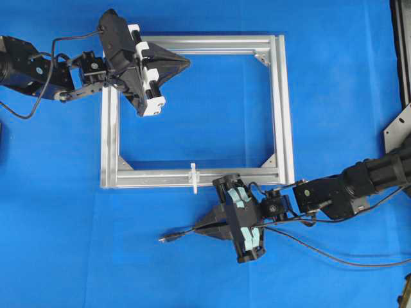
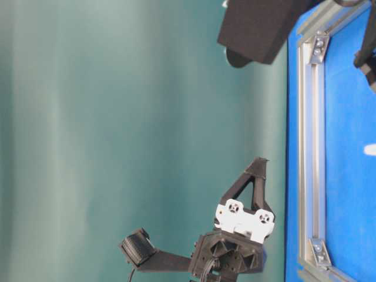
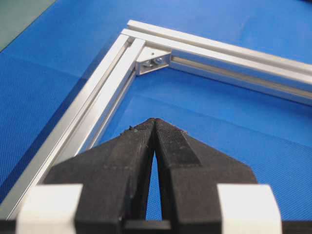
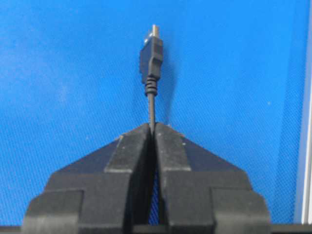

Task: Insert the wire through the string loop located in the center.
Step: 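Close the right gripper on the black cable just behind the USB plug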

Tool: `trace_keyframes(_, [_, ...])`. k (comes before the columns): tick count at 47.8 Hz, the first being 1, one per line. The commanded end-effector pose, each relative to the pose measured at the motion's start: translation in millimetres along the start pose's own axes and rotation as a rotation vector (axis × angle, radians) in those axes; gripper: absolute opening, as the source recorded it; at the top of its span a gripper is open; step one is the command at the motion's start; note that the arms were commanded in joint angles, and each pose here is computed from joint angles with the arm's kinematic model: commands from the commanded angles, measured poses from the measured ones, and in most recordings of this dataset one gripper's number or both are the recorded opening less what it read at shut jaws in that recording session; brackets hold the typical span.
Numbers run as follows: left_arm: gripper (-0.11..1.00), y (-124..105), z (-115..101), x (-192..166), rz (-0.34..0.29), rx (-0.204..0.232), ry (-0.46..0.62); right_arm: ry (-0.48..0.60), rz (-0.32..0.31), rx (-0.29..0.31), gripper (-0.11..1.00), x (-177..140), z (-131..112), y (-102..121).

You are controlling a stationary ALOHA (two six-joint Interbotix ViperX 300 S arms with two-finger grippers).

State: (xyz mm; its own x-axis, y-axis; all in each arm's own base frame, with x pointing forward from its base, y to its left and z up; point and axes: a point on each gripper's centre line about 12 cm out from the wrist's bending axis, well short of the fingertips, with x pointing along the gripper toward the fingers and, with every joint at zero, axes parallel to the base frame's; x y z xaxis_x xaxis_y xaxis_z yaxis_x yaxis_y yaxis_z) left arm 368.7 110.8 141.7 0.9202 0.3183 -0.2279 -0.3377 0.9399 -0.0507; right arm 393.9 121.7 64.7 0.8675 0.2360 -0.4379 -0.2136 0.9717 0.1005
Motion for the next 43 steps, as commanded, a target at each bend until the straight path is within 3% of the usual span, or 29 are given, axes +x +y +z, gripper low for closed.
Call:
trace_keyframes(1, [0.0, -2, 13, -2, -0.007, 0.002, -0.04, -0.032, 0.004, 0.001, -0.03, 1, 11, 1])
trace_keyframes(17, [0.0, -2, 13, -2, -0.007, 0.002, -0.04, -0.039, 0.009, 0.002, -0.03, 1, 14, 3])
trace_keyframes(43, [0.0, -2, 13, -2, -0.007, -0.002, -0.038, -0.051, 0.024, 0.003, -0.03, -26, 62, 12])
